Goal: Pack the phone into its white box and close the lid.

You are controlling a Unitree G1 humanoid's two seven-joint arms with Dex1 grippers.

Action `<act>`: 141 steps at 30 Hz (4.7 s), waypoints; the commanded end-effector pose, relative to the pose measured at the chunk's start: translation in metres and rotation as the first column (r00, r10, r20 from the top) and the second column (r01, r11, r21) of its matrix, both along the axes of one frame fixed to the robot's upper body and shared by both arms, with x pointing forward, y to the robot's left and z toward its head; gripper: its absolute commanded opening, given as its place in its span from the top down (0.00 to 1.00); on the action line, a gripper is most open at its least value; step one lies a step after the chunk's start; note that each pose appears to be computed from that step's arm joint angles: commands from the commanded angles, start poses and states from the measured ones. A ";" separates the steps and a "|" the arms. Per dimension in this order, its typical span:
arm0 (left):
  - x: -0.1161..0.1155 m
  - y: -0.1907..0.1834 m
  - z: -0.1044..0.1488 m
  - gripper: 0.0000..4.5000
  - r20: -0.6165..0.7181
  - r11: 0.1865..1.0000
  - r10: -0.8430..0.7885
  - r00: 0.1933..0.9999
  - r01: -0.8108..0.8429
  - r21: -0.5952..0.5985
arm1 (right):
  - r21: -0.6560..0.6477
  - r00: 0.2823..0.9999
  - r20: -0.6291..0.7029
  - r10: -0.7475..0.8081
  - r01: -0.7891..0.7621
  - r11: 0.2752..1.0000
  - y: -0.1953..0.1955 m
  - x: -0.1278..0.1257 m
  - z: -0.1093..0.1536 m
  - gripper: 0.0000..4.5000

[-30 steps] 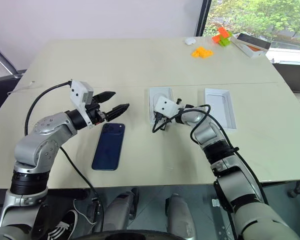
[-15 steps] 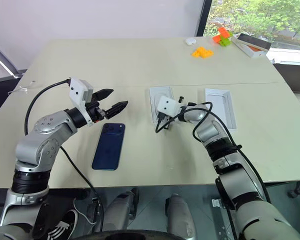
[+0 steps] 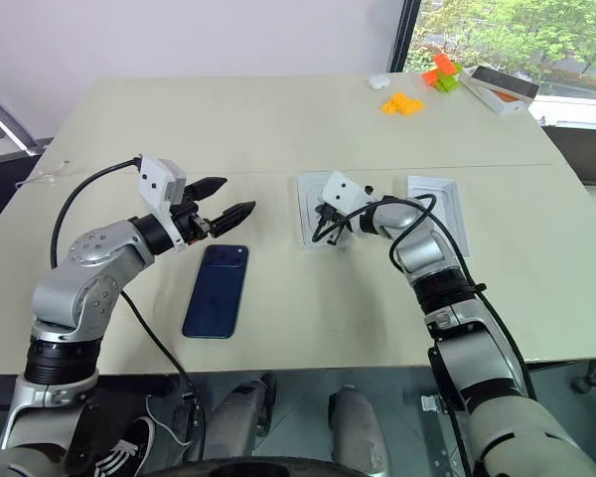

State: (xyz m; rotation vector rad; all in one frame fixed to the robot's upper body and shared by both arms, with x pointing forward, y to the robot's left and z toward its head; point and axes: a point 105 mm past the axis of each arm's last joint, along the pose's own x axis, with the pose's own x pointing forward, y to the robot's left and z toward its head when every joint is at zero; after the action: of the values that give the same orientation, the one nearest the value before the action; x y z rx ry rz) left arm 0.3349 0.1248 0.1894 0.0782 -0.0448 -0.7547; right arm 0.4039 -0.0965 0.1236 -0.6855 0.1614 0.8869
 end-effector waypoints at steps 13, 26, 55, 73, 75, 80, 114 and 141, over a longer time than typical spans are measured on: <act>-0.002 -0.001 0.012 0.09 0.058 1.000 -0.004 0.998 0.004 -0.003 | 0.041 0.998 -0.014 0.065 -0.064 0.997 0.017 -0.015 0.011 1.00; -0.011 0.017 0.004 0.09 0.019 1.000 0.020 1.000 -0.020 0.016 | 0.270 0.988 0.130 0.087 -0.120 0.956 0.004 -0.013 0.088 1.00; -0.083 0.111 -0.008 0.09 -0.431 0.945 0.213 0.877 -0.296 -0.136 | 0.082 0.869 0.190 0.457 -0.478 0.874 0.057 -0.093 0.052 0.87; -0.096 0.101 -0.067 0.09 -0.737 0.915 0.235 0.634 -0.400 -0.052 | -0.293 0.682 0.259 0.684 -0.619 0.729 0.080 -0.119 -0.012 0.99; -0.092 0.093 -0.070 0.09 -0.755 0.912 0.201 0.624 -0.401 -0.088 | -0.313 0.675 0.259 0.691 -0.618 0.721 0.082 -0.118 -0.018 0.99; -0.090 0.078 -0.079 0.09 -0.789 0.910 0.163 0.593 -0.399 -0.112 | -0.303 0.679 0.263 0.686 -0.617 0.727 0.085 -0.114 -0.024 0.99; -0.078 0.053 -0.088 0.09 -0.856 0.919 0.229 0.463 -0.393 0.033 | -0.344 0.644 0.300 0.704 -0.615 0.710 0.119 -0.113 -0.037 0.99; -0.077 0.039 -0.094 0.09 -0.882 0.924 0.158 0.445 -0.382 -0.028 | -0.300 0.624 0.322 0.712 -0.646 0.702 0.150 -0.123 -0.039 0.99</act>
State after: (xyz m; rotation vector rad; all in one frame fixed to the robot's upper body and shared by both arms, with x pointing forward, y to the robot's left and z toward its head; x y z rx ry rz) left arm 0.2650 0.1780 0.1054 -0.4980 0.8142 -0.3251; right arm 0.2943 0.0330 0.0753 -1.1470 -0.3853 1.4142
